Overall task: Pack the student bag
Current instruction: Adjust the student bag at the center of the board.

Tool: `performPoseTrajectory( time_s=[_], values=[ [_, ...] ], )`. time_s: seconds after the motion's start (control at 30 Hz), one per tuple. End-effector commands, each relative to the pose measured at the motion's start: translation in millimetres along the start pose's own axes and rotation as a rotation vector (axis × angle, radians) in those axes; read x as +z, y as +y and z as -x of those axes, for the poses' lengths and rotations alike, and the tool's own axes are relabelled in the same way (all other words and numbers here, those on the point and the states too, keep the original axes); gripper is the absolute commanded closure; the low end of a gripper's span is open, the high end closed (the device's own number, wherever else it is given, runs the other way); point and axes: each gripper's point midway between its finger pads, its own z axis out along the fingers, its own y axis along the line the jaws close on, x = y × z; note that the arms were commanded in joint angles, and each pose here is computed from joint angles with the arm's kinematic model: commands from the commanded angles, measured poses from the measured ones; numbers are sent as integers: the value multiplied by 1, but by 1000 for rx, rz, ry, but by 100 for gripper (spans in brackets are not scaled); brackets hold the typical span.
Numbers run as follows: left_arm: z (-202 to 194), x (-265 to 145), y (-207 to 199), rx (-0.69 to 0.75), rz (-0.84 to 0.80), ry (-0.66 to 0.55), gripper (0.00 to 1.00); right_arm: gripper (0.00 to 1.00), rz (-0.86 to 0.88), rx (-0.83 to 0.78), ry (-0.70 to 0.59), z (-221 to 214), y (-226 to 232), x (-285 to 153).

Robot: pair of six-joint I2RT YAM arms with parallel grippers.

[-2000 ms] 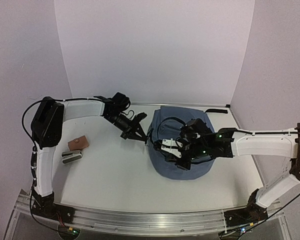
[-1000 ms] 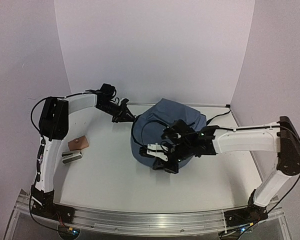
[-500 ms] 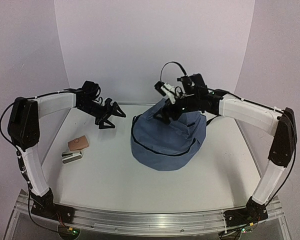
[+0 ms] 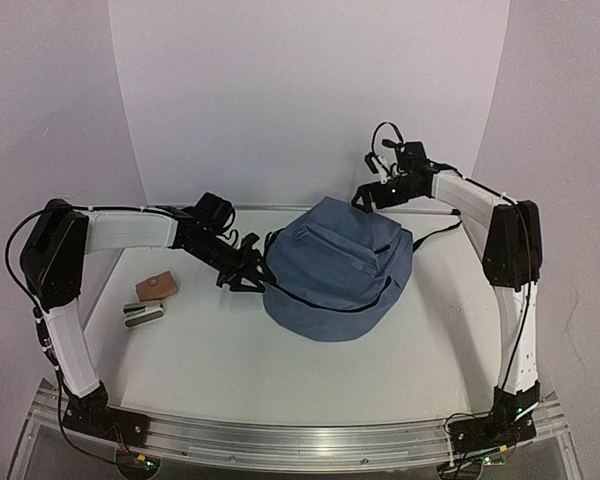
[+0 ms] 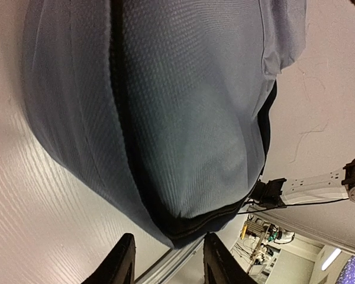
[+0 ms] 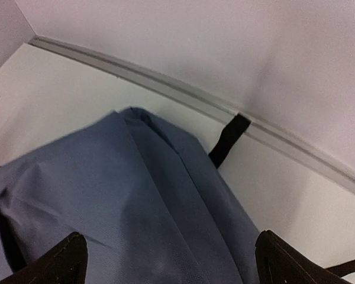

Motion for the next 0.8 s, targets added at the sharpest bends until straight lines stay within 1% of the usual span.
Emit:
performPoseTrajectory(
  time_s=[0.0, 0.13, 0.2, 0.23, 0.3, 0.4, 0.47, 0.5, 0.6, 0.67, 0.7, 0.73, 0.77],
  values=[
    [17, 5, -14, 18, -48, -19, 74, 2, 145, 111, 143, -39, 21, 3],
    [29, 5, -13, 20, -42, -20, 88, 2, 202, 176, 220, -73, 27, -10],
    [41, -1, -8, 8, -27, -38, 98, 3, 226, 210, 246, -84, 31, -21],
    [49, -6, -2, -8, -17, -57, 99, 3, 241, 233, 251, -86, 35, -27],
    [66, -18, 8, -38, -10, -98, 100, 3, 275, 263, 249, -87, 44, -42],
    [99, -36, 22, -56, 1, -151, 100, 3, 351, 316, 277, -102, 64, -64],
    [130, -49, 25, -33, 2, -195, 100, 3, 421, 379, 327, -125, 86, -78],
    [142, -49, 31, -33, 13, -194, 100, 2, 446, 384, 338, -130, 98, -86],
    [184, -50, 34, 1, 31, -216, 100, 2, 540, 323, 377, -146, 154, -110],
    [218, -59, 15, 52, 5, -261, 100, 2, 615, 244, 388, -151, 203, -129],
    [228, -61, 10, 59, -9, -273, 99, 2, 640, 211, 374, -148, 217, -139],
    [236, -60, 13, 47, -20, -278, 98, 2, 664, 180, 369, -147, 231, -147],
    [242, -67, 10, 39, -41, -296, 92, 2, 680, 159, 360, -144, 239, -152]
  ],
)
